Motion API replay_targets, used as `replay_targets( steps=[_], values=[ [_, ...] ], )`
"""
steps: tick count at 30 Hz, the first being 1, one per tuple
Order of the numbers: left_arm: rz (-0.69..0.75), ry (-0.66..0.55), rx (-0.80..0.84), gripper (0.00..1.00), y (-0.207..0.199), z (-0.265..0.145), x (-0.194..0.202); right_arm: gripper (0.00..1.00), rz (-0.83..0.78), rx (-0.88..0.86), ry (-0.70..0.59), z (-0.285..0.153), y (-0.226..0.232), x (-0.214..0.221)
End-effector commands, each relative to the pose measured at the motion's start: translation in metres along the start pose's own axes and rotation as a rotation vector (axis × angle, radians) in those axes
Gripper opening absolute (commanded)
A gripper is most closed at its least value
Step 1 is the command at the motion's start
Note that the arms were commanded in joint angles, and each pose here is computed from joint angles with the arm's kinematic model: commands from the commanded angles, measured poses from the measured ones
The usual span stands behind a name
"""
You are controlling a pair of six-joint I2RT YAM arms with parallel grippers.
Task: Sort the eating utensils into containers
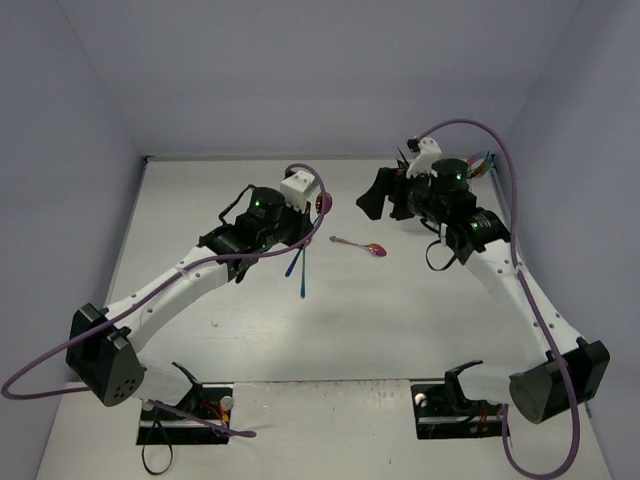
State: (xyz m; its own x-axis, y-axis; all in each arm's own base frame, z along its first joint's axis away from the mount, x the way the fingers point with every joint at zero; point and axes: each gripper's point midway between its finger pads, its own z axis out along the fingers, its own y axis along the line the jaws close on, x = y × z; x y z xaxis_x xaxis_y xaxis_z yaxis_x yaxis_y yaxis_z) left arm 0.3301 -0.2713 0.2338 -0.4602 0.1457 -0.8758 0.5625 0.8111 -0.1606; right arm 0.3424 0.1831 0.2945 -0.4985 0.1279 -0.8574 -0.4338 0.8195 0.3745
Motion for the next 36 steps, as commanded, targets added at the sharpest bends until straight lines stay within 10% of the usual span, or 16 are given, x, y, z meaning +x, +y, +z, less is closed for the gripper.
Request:
replay_targets(
  steps=[1,14,28,33,36],
  values=[
    [0.068,-0.158,0.159,0.00,-0.036,-0.019,-0.054,0.88,-0.036,-0.125,-0.070,0.012,0.044,-0.032],
    [0.110,-0.197,0.213,0.00,-0.056,-0.034,-0.069,0.73,-0.059,-0.176,0.007,0.055,0.079,-0.008],
    [0.103,-0.167,0.181,0.01,-0.051,-0.033,-0.060,0.00,-0.096,-0.118,0.000,0.057,0.074,-0.001],
    [0.070,-0.124,0.100,0.33,-0.036,-0.025,-0.048,0.00,-0.127,-0.057,-0.044,0.051,0.061,-0.012],
    [0.045,-0.093,0.004,0.68,-0.018,-0.021,-0.036,0.00,-0.135,0.021,-0.092,0.045,0.040,-0.029]
  ],
)
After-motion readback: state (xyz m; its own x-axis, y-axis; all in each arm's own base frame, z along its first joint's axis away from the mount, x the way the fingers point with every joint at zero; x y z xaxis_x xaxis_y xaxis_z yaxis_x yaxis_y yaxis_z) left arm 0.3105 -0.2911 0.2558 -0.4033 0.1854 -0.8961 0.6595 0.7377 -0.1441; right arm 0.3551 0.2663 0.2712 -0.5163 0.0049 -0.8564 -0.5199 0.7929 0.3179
